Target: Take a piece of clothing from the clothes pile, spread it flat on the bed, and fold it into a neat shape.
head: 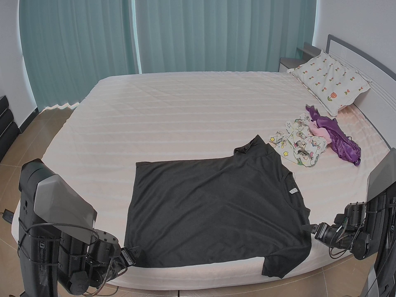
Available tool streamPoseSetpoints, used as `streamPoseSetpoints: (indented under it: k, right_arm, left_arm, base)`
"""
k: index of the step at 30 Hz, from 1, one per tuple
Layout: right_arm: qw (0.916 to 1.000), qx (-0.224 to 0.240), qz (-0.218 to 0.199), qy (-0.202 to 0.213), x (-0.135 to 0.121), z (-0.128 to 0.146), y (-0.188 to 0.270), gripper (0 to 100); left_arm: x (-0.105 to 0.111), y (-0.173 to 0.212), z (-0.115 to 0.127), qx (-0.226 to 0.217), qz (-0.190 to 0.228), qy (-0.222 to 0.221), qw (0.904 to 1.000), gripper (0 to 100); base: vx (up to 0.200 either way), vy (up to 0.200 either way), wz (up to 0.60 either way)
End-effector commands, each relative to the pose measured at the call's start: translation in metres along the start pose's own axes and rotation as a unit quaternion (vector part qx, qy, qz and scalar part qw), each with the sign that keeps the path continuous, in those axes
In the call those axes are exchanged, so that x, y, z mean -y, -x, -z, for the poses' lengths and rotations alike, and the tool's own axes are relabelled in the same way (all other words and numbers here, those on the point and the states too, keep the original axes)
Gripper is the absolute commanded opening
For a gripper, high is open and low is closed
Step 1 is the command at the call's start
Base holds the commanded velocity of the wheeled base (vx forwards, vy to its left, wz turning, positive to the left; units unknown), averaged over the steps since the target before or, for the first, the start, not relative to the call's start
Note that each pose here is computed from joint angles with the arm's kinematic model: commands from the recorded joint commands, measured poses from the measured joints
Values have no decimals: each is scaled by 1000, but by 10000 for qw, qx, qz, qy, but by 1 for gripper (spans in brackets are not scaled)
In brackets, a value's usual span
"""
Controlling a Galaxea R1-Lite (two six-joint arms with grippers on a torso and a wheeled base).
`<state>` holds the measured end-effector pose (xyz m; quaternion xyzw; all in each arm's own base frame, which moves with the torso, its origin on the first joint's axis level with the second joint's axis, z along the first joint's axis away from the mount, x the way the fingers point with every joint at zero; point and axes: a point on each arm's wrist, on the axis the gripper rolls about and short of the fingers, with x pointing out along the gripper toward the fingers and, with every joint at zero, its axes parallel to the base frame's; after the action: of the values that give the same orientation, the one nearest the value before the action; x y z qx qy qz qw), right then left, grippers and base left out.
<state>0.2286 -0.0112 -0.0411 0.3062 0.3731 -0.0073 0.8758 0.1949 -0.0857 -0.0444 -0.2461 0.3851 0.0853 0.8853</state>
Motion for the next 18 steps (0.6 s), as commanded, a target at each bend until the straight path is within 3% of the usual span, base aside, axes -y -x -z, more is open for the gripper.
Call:
streamPoseSetpoints:
  k: [1,3,12,18]
  right_arm:
    - [9982,323,-426,-288,-13,-15,4,100]
    - [9977,343,-446,-387,-13,-16,3,100]
    - [9948,412,-527,-771,-16,-19,7,100]
    - [9940,385,-522,-879,-16,-19,6,100]
  left_arm:
    - [1,3,-5,236,81,195,9995,100]
    - [0,2,-6,251,80,252,9993,100]
    - [-3,1,-10,279,55,366,9989,100]
    - [-3,0,-11,293,47,384,9988,100]
  base:
    - [0,0,0]
    - [0,0,0]
    - [200,0,0]
    - [0,0,0]
